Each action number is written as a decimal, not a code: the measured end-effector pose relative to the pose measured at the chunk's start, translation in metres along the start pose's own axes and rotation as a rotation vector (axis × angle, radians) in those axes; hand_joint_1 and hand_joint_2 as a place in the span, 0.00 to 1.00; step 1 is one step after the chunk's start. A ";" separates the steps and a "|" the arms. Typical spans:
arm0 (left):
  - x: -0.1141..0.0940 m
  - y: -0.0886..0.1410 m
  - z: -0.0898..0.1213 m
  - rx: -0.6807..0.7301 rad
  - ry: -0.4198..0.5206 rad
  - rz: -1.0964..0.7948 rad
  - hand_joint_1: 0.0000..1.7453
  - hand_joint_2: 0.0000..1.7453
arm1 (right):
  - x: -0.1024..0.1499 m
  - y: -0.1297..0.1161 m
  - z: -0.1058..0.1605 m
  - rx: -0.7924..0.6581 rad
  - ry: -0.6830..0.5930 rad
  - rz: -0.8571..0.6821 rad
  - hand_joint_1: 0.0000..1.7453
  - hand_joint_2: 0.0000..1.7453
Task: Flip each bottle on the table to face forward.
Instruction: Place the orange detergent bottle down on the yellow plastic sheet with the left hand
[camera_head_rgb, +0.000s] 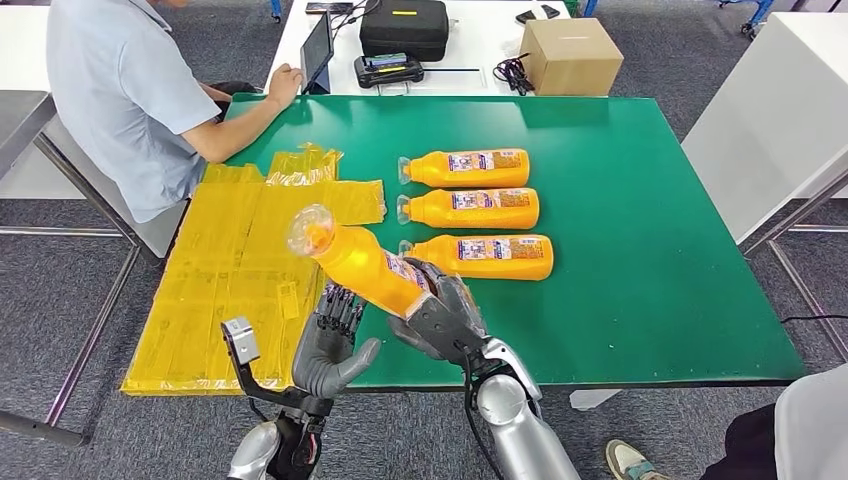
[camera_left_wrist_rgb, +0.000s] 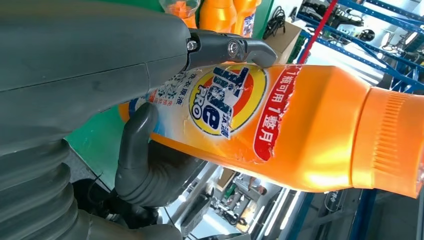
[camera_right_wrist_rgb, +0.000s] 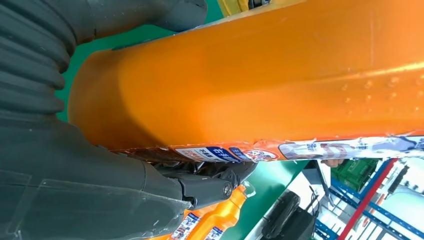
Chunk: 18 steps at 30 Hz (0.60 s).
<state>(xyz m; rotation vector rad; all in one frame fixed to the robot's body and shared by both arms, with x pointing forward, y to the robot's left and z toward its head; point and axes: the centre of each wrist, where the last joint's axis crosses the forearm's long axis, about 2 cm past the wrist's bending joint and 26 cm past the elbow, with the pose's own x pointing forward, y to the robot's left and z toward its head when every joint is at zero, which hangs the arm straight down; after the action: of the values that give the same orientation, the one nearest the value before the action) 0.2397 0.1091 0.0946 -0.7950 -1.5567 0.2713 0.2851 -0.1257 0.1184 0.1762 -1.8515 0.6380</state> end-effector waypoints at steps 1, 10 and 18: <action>0.000 0.000 0.000 0.004 0.001 -0.011 0.00 1.00 | 0.000 0.001 0.000 0.000 0.000 0.005 1.00 1.00; 0.000 0.005 -0.007 0.089 -0.027 -0.109 0.00 1.00 | 0.012 0.020 -0.008 0.049 -0.018 0.064 1.00 1.00; 0.004 0.008 -0.009 0.130 -0.061 -0.118 0.00 1.00 | 0.011 0.035 -0.002 0.074 -0.007 0.065 1.00 1.00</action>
<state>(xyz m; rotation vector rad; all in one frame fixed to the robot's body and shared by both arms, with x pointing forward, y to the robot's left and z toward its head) 0.2511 0.1153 0.0943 -0.5962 -1.6196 0.3087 0.2680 -0.0931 0.1168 0.1674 -1.8474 0.7518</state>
